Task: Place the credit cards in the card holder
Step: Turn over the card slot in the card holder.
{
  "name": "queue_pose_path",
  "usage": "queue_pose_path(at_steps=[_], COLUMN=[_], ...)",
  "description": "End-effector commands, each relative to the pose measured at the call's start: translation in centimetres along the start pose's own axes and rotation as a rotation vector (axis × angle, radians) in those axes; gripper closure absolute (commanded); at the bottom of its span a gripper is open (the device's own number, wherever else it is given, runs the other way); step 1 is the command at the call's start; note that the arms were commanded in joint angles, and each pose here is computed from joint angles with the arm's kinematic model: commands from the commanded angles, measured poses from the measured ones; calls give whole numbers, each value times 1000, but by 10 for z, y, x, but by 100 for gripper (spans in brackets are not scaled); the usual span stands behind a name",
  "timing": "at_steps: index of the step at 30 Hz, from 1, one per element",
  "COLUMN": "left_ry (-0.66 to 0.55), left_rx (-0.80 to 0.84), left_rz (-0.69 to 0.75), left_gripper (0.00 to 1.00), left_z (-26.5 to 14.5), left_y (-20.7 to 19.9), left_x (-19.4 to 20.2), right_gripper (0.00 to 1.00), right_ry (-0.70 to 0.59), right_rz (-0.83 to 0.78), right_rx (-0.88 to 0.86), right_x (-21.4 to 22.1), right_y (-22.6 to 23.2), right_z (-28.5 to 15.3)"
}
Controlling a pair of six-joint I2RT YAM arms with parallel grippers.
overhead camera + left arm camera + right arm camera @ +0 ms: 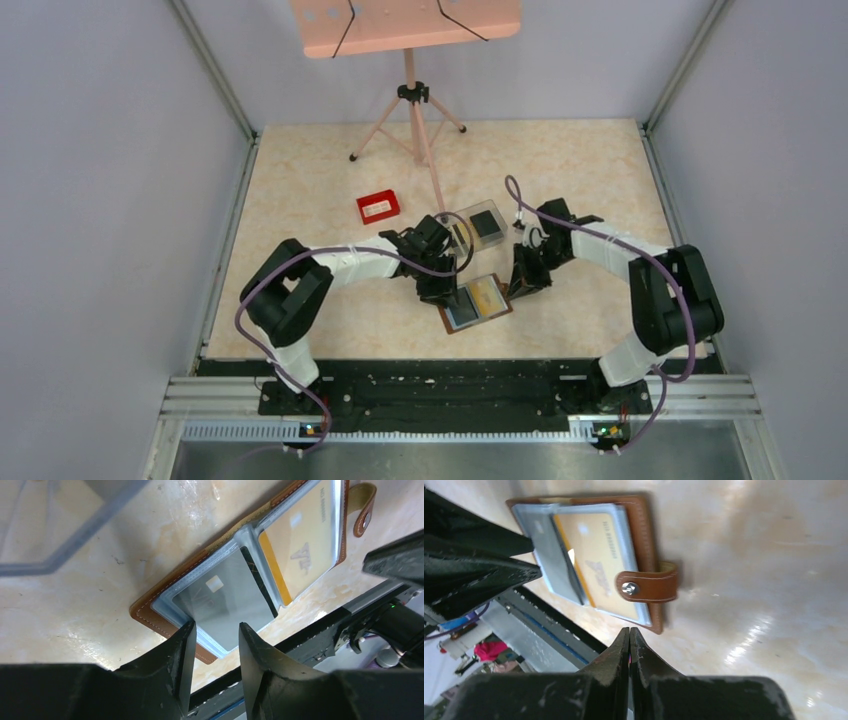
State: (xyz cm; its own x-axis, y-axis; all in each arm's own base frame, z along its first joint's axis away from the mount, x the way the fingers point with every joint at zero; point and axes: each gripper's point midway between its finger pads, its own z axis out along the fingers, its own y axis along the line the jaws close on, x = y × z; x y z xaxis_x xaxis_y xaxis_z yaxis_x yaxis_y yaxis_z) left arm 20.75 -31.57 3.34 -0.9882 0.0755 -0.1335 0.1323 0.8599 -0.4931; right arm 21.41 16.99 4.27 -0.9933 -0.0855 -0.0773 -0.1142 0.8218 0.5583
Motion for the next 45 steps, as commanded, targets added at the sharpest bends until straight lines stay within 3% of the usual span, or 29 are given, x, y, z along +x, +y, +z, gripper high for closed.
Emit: queue_pose_path(at_steps=[1, 12, 17, 21, 27, 37, 42, 45], left_ry=[-52, -68, -105, -112, -92, -55, -42, -54], left_rx=[39, 27, 4, -2, 0, -44, -14, 20], left_rz=[-43, -57, -41, -44, -53, -62, -52, -28], left_gripper=[58, 58, 52, 52, 59, 55, 61, 75], left_z=[-9, -12, -24, -26, -22, -12, -3, -5], left_y=[-7, -6, -5, -3, -1, 6, 0, -13], left_x=[-7, -8, -12, -11, -5, -2, -2, -8], right_gripper=[100, 100, 100, 100, 100, 100, 100, 100], right_ry=[-45, -35, 5, 30, 69, 83, 88, 89], right_rz=[-108, -131, -137, -131, -102, -103, -100, -103], right_rx=[-118, -222, -247, -221, -141, -86, -83, -82], right_x=[-13, -23, -15, -8, 1, 7, 9, 10], right_y=[41, 65, 71, 65, 46, 37, 37, 37], right_z=[-2, 25, 41, 52, 66, 70, 71, 71])
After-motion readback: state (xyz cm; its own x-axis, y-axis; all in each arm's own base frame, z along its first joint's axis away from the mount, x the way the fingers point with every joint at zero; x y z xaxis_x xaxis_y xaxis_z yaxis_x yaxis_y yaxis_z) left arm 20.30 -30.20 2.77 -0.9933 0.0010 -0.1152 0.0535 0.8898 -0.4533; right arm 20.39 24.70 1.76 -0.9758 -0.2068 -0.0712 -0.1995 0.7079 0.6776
